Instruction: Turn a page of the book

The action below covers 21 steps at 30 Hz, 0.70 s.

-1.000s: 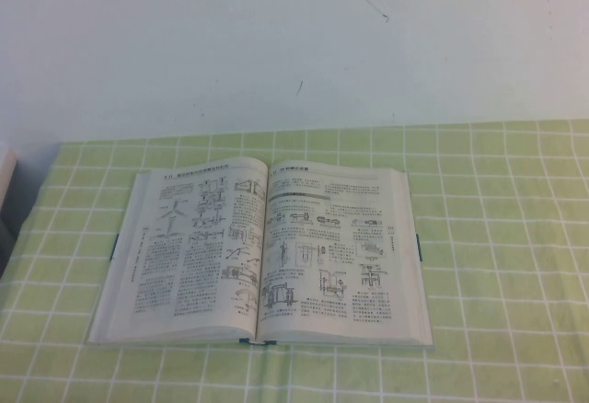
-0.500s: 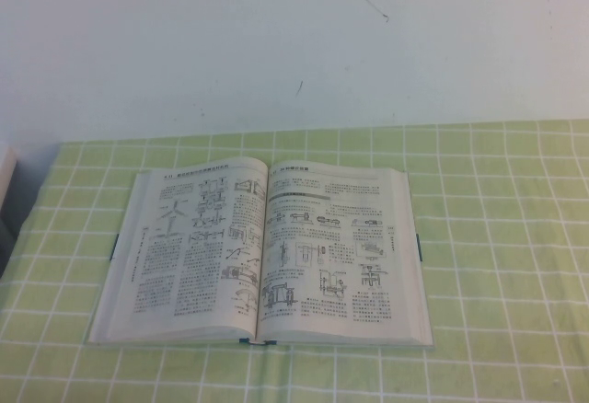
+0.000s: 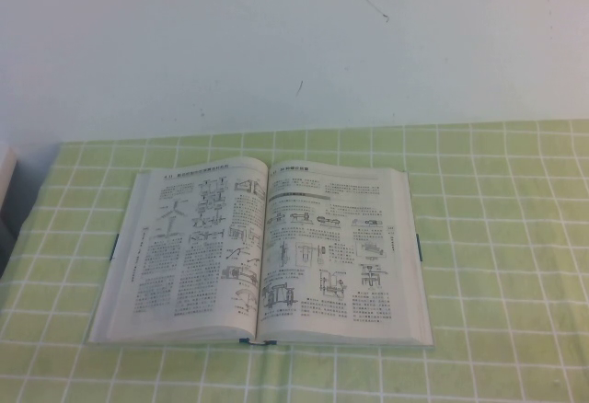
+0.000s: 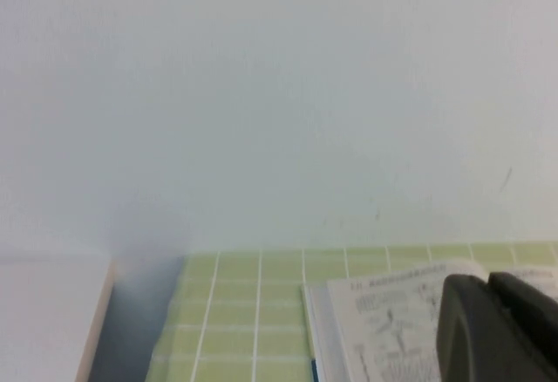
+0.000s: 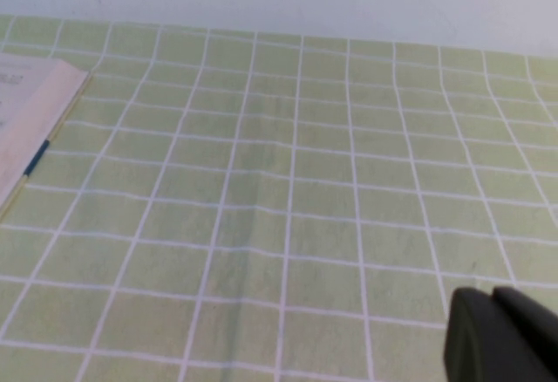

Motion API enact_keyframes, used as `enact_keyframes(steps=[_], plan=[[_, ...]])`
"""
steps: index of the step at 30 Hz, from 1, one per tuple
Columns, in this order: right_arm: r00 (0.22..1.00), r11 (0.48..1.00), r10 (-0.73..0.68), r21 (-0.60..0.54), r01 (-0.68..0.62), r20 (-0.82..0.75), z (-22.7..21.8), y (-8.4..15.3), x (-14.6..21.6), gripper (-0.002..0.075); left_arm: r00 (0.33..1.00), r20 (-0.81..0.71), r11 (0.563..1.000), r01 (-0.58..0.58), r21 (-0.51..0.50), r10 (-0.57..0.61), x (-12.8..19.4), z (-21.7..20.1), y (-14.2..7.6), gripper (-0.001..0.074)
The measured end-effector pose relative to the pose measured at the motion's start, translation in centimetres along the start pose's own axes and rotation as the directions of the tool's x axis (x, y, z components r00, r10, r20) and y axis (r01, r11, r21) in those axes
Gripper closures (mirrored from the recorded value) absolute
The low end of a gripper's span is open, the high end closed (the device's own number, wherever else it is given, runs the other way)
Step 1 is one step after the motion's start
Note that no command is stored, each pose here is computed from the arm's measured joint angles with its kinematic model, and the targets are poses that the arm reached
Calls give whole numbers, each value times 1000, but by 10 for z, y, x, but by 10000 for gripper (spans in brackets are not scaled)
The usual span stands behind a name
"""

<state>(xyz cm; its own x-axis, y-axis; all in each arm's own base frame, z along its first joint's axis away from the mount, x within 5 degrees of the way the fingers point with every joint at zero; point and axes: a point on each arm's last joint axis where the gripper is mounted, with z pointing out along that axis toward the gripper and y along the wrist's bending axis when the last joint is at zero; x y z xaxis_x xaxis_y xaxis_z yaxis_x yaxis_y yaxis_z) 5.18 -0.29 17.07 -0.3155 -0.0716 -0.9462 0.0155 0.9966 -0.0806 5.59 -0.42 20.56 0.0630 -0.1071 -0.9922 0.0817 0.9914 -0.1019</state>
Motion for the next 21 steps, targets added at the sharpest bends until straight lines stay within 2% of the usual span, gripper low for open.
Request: enact_keyframes(steps=[7, 12, 18, 21], plan=[[980, 996, -86, 28, 82, 177, -1, -1, -15, 729, 982, 180, 999, 45, 24, -49, -16, -1, -1, 738], [927, 995, -95, 47, 84, 362, -5, -1, -32, 729, 977, 204, 998, 53, 28, -57, -19, -2, -2, 738], [890, 996, -90, 52, 75, 447, -9, -1, -40, 729, 977, 205, 998, 56, 30, -61, -19, -2, -2, 738], [878, 999, -40, 32, 29, 476, -10, -1, -42, 729, 972, 222, 997, 67, 35, -73, -20, -2, -2, 738]])
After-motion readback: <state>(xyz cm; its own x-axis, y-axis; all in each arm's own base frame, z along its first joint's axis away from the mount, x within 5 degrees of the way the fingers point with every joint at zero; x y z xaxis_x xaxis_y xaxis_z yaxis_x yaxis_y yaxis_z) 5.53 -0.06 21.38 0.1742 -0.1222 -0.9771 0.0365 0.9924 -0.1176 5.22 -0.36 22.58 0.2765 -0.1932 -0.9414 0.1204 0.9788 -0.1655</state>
